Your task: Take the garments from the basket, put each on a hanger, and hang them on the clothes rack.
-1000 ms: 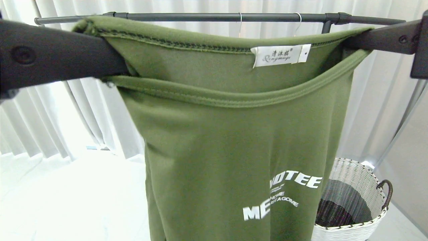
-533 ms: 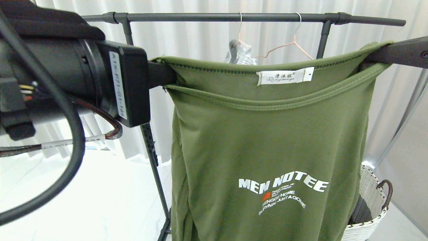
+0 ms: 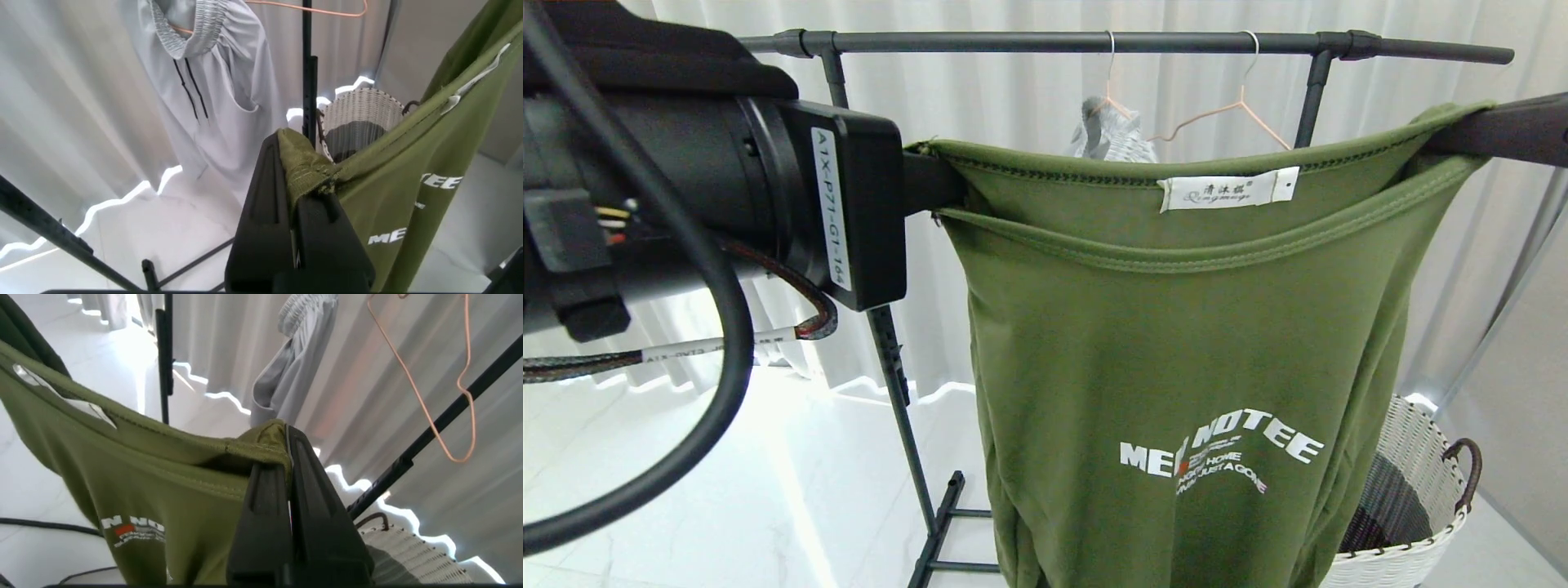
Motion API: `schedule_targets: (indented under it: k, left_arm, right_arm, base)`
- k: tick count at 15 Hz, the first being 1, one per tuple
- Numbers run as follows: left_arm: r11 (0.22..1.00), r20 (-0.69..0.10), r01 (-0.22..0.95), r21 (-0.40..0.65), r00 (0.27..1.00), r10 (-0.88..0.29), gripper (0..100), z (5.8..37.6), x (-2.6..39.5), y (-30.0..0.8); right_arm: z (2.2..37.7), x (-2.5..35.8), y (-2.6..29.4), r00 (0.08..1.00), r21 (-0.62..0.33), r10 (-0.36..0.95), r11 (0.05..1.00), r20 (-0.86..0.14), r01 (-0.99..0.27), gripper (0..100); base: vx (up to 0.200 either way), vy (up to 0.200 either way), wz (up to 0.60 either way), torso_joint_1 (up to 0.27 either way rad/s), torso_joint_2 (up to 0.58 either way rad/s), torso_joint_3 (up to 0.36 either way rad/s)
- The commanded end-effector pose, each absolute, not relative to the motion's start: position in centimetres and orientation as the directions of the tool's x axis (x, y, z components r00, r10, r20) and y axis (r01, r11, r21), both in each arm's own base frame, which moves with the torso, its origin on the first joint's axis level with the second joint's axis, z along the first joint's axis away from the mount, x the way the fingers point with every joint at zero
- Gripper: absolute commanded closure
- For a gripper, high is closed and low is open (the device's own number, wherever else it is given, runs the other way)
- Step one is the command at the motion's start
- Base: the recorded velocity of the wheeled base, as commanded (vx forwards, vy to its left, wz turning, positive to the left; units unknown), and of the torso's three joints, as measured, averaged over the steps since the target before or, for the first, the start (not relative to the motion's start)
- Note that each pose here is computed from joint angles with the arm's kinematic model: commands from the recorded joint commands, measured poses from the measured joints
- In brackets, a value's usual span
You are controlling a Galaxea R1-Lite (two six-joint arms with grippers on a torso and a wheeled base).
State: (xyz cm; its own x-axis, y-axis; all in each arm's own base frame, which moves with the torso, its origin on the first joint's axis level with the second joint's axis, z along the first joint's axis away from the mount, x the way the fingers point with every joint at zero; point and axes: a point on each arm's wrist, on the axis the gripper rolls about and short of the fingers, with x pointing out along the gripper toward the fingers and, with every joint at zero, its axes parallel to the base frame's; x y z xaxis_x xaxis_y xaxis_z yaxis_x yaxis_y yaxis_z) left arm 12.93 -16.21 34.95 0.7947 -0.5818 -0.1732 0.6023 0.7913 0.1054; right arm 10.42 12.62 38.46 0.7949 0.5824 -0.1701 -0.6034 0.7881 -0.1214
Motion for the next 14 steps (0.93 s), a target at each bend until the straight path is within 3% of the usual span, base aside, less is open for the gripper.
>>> schedule_targets:
  k: [1,2,3,9,12,14]
  left_arm:
    - [0.792,-0.175,0.601,0.106,0.795,-0.58,100,34.9,13.0,-16.2]
    - [0.791,-0.174,0.602,0.105,0.795,-0.582,100,34.9,12.9,-16.2]
    - [0.793,-0.174,0.601,0.104,0.795,-0.58,100,34.9,13.0,-16.2]
    - [0.802,-0.142,0.588,0.101,0.807,-0.574,100,35.1,13.4,-16.4]
    - [0.88,-0.155,0.461,0.116,0.883,-0.443,100,34.7,15.3,-15.9]
    - [0.888,-0.149,0.445,0.116,0.892,-0.427,100,34.6,15.4,-15.8]
  right_arm:
    - [38.4,10.4,12.5,0.794,-0.124,0.581,0.787,-0.179,-0.604,100]
    - [38.4,10.3,12.5,0.792,-0.126,0.581,0.786,-0.184,-0.606,100]
    - [38.3,10.2,12.4,0.792,-0.124,0.581,0.786,-0.184,-0.606,0]
    - [37.0,9.5,11.5,0.77,-0.131,0.601,0.764,-0.212,-0.632,0]
    - [35.8,7.8,9.7,0.712,-0.117,0.666,0.707,-0.224,-0.698,0]
    - [35.5,7.2,9.0,0.687,-0.109,0.693,0.682,-0.219,-0.723,0]
  base:
    - [0.0,0.0,0.0,0.0,0.0,0.0]
    - [0.0,0.0,0.0,0.0,0.0,0.0]
    - [0.0,0.0,0.0,0.0,0.0,0.0]
    - [0.0,0.0,0.0,0.0,0.0,0.0]
    - [0.0,0.0,0.0,0.0,0.0,0.0]
    - [0.0,0.0,0.0,0.0,0.0,0.0]
